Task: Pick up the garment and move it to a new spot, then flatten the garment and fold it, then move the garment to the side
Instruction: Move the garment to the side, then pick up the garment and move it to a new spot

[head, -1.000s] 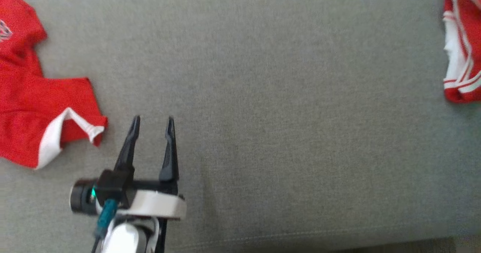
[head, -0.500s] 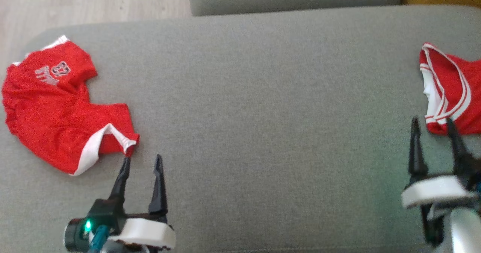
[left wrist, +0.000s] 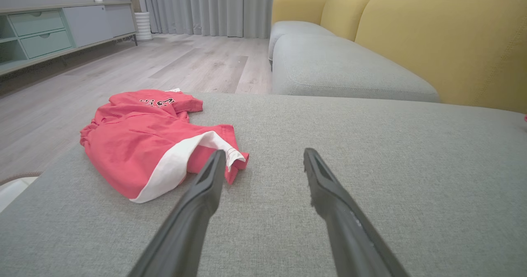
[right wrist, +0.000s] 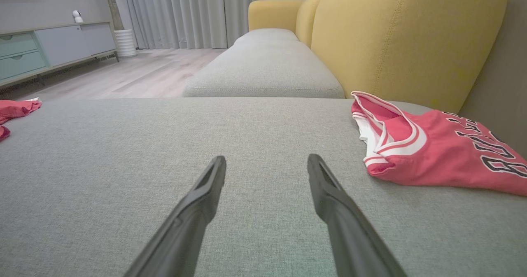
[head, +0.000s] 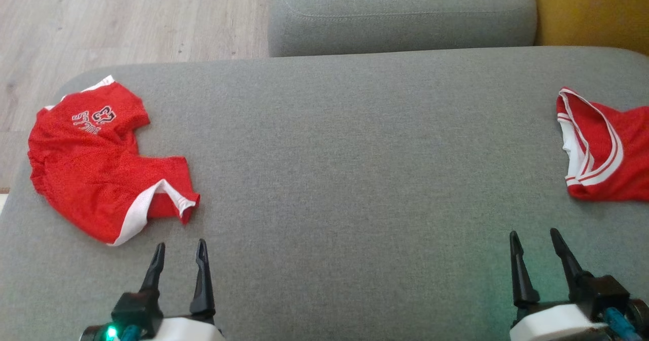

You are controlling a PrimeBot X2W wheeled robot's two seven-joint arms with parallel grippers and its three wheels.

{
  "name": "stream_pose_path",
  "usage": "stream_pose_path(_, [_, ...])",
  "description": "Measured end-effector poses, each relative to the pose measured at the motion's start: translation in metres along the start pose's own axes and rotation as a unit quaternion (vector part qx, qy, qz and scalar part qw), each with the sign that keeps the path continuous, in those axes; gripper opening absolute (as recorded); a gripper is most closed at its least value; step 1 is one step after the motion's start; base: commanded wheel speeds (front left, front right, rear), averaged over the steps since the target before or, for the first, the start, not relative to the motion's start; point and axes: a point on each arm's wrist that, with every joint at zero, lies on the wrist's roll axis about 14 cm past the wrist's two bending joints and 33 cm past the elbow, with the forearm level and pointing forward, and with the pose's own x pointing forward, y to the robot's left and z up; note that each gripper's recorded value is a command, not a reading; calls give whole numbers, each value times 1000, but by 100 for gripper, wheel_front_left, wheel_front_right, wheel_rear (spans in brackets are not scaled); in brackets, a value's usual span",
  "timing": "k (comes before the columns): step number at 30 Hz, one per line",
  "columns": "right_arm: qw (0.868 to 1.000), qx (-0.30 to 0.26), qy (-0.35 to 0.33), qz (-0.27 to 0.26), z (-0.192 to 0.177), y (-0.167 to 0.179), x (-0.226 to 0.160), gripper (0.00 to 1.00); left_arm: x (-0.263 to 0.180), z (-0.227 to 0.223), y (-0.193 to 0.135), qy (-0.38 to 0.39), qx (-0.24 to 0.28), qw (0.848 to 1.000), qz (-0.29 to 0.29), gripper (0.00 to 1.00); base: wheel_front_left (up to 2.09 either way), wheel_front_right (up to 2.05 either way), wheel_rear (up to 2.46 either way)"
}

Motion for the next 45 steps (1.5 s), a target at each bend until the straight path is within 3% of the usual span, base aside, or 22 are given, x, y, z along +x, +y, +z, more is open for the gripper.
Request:
stream_pose_path(17, [1000, 7, 2, 28, 0, 17, 11, 100, -9, -3, 12, 5, -2, 1000, 19, 100, 0, 0, 0])
stream_pose_path(29, [986, -3, 7, 168, 1, 106, 36, 100, -55, -7, 70, 7, -7, 991, 133, 100, 0, 0, 0])
stream_pose_path(35, [979, -7, 12, 205, -1, 130, 40, 100, -77, -12, 90, 14, -9, 984, 175, 100, 0, 0, 0])
stream_pose_path(40, [979, -1, 28, 202, -12, 128, 44, 100, -57, -9, 86, 14, -13, 988, 152, 100, 0, 0, 0])
stream_pose_path(45, [979, -11, 40, 198, -24, 125, 61, 100, 5, 6, 78, 0, 3, 995, 99, 100, 0, 0, 0])
